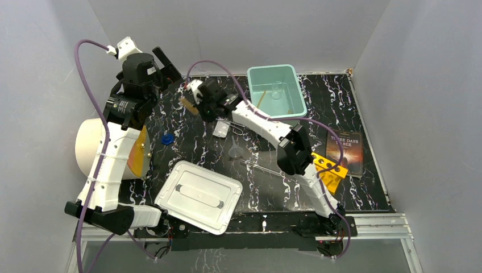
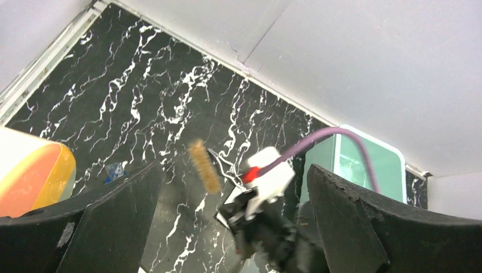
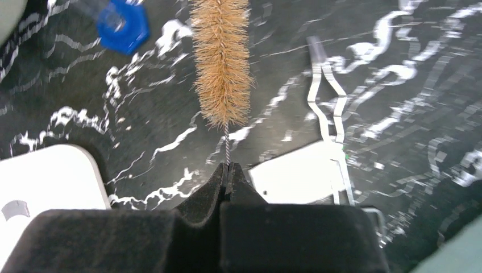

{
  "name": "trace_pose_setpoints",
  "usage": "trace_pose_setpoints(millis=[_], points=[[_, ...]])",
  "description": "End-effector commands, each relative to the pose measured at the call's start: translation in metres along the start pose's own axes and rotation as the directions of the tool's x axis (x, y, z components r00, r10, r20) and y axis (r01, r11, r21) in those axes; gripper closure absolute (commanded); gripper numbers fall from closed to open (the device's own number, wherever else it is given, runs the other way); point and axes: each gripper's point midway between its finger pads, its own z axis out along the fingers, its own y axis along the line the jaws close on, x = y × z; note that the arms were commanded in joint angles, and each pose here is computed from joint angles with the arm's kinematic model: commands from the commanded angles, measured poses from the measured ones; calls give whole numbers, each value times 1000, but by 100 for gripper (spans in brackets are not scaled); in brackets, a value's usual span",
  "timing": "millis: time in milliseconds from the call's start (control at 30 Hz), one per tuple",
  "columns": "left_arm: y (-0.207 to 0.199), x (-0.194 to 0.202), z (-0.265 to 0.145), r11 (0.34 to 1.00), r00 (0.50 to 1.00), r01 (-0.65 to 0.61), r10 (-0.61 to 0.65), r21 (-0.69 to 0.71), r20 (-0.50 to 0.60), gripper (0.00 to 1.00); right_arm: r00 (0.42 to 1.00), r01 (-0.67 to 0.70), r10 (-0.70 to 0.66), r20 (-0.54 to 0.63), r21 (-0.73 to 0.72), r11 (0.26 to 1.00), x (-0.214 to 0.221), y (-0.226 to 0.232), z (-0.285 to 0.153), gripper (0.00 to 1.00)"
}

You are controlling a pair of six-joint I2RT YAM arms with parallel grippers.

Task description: Organize the chemistry lab equipment

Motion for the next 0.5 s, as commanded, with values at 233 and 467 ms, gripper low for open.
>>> trace_pose_setpoints(millis=[233,467], points=[[-4,-32,-21,998,995,23,-28,51,99,2,863,-380,290,413,152,913,-81,-122,-137,100],[-9,-15,-7,998,998,12,-15,62,55,2,771,-551,341,537,296,780,-49,-193,-204,100]])
